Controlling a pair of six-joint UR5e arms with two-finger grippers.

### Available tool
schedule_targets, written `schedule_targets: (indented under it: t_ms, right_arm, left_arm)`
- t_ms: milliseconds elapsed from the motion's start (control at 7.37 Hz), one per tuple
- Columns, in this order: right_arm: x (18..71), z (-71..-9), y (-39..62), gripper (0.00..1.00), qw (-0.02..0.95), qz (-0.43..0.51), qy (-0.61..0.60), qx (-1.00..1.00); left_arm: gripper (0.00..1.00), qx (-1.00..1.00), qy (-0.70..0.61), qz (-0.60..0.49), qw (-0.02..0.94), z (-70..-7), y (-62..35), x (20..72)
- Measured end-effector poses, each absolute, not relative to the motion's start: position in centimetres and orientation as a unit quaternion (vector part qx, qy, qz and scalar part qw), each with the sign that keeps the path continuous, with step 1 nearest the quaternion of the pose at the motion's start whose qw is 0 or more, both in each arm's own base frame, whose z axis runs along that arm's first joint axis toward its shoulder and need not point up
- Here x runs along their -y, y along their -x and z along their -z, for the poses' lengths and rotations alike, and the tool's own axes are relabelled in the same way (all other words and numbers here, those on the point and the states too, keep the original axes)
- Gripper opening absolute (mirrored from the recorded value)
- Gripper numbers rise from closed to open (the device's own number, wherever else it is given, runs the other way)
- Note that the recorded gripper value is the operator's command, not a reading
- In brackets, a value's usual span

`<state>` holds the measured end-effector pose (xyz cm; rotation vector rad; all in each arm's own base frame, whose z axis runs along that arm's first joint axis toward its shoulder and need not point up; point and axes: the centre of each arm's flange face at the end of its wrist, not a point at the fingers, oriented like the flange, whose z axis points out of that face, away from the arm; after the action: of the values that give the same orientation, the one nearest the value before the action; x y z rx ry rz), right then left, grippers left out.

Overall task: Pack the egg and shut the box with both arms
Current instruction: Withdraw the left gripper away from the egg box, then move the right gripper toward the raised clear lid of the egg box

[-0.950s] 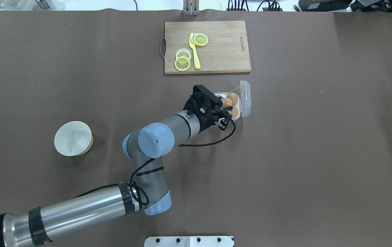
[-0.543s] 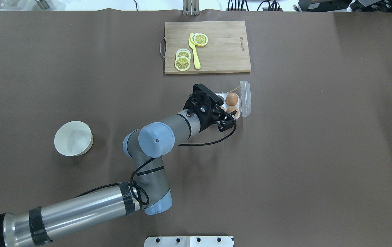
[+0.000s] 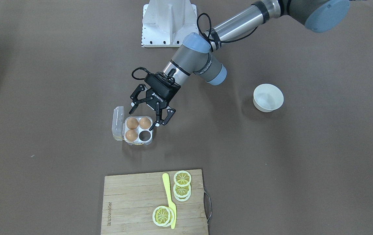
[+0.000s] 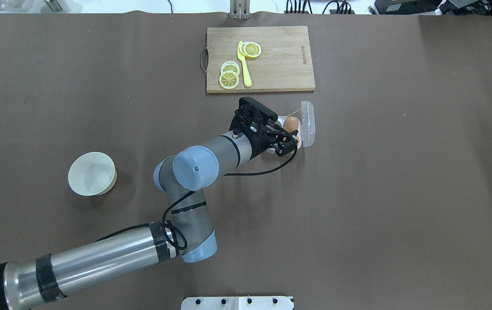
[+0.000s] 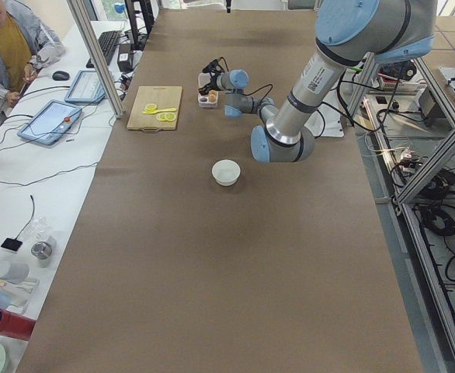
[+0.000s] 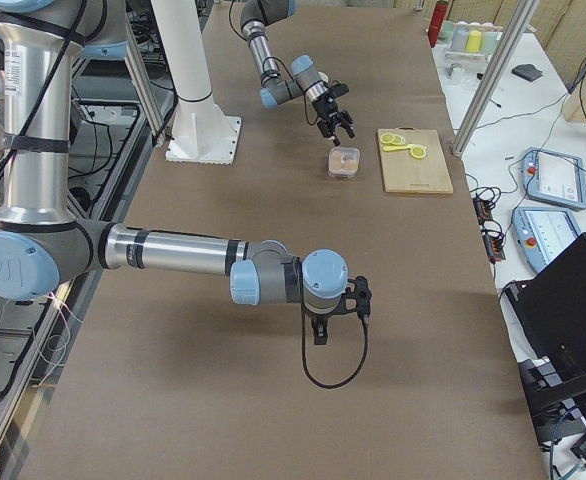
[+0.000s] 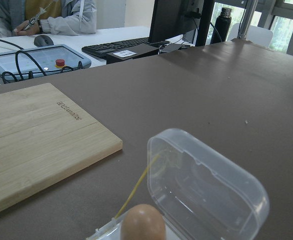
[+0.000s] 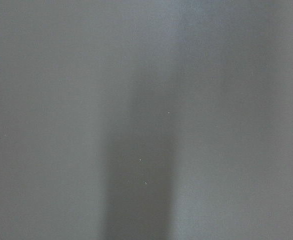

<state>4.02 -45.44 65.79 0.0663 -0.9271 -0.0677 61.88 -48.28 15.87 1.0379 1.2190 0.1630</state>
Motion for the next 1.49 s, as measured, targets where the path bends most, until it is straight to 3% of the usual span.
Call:
schedule_targets:
  t_ms: [271, 407, 543, 679, 1086, 1357, 1493]
  right_arm:
    - [46.8, -64.5, -4.0, 1.00, 0.894, 0.039, -0.045, 0.444]
    - [47.7, -63.7, -3.9, 1.00, 0.894, 0.041, -0.051, 0.444]
    - [48.9, -62.4, -3.4, 1.00, 0.894, 0.042, -0.057, 0.443]
    - [50.5, -60.8, -2.3, 1.00, 0.895, 0.048, -0.063, 0.439]
    - [54.3, -55.8, 4.0, 1.00, 0.898, 0.045, -0.079, 0.430]
    - [55.2, -52.2, 11.4, 1.00, 0.896, 0.016, -0.091, 0.435]
    - [55.1, -50.4, 15.5, 0.75, 0.895, 0.004, -0.094, 0.437]
  left_arm:
    - [0.00, -0.530, -0.367, -0.079, 0.760, -17.3, -52.6, 53.9]
    - [0.15, -0.520, -0.308, -0.083, 0.792, -19.9, -47.1, 55.8]
    - [0.59, -0.511, -0.250, -0.078, 0.819, -23.6, -41.5, 57.0]
    - [0.97, -0.500, -0.206, -0.057, 0.839, -27.9, -35.6, 57.8]
    - [0.98, -0.488, -0.135, 0.009, 0.862, -39.6, -18.8, 57.7]
    - [0.98, -0.454, -0.129, -0.005, 0.882, -47.8, -10.6, 55.5]
    - [0.98, -0.435, -0.127, -0.014, 0.891, -50.6, -7.6, 54.6]
